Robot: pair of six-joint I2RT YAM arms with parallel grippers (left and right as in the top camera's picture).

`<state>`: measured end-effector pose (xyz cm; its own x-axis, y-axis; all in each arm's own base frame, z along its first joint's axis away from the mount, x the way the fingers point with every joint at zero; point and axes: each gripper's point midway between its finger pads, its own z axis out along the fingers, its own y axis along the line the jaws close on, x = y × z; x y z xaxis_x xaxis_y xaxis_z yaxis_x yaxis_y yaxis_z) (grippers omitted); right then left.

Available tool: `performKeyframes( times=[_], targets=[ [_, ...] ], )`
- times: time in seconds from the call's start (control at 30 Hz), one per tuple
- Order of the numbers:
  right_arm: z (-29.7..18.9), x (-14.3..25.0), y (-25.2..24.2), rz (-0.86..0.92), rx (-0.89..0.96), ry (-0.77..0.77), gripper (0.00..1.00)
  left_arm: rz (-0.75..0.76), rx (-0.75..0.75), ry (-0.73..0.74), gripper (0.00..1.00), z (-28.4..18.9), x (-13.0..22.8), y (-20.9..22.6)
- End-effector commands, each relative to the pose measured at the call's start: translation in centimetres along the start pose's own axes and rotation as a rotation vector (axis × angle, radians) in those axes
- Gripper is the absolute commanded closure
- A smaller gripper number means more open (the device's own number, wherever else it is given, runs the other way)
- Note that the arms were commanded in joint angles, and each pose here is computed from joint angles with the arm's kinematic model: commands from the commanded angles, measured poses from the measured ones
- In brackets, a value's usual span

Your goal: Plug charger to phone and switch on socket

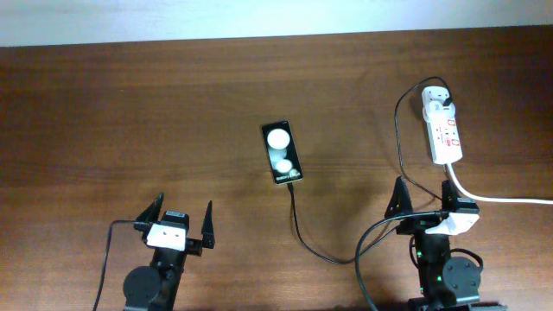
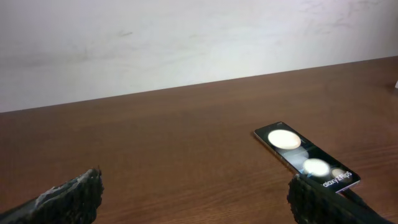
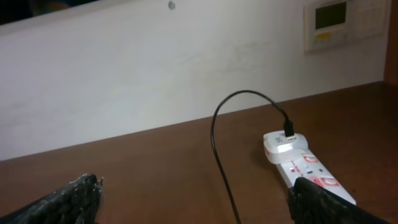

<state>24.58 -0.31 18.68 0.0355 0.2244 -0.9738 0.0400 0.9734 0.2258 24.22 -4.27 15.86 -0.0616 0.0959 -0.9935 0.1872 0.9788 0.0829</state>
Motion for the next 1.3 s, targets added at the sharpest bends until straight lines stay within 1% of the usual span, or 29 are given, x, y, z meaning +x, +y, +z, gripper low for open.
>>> performKeyframes(
  times=[0.0, 0.1, 0.2, 0.37, 0.5, 1.27],
  targets=[
    [0.0, 1.7, -0.4, -0.013, 0.010, 0.047, 0.01, -0.014, -0.015, 0.001, 0.01, 0.0, 0.2, 0.3],
    [-0.1, 2.8, -0.8, -0.024, 0.024, 0.092, 0.01, -0.014, -0.015, 0.002, 0.01, 0.0, 0.3, 0.3],
    [-0.1, 2.8, -0.8, -0.075, 0.023, 0.092, 0.01, -0.014, -0.015, 0.001, 0.01, 0.0, 0.2, 0.3],
    [-0.1, 2.8, -0.7, -0.084, 0.019, 0.094, 0.01, -0.014, -0.016, 0.001, 0.01, 0.0, 0.2, 0.3],
    [-0.1, 2.9, -0.4, -0.130, -0.002, 0.100, 0.01, -0.014, -0.016, 0.001, 0.01, 0.0, 0.2, 0.3],
    [-0.1, 2.9, -0.4, -0.129, -0.002, 0.097, 0.01, -0.014, -0.015, 0.002, 0.01, 0.0, 0.3, 0.3]
  ],
)
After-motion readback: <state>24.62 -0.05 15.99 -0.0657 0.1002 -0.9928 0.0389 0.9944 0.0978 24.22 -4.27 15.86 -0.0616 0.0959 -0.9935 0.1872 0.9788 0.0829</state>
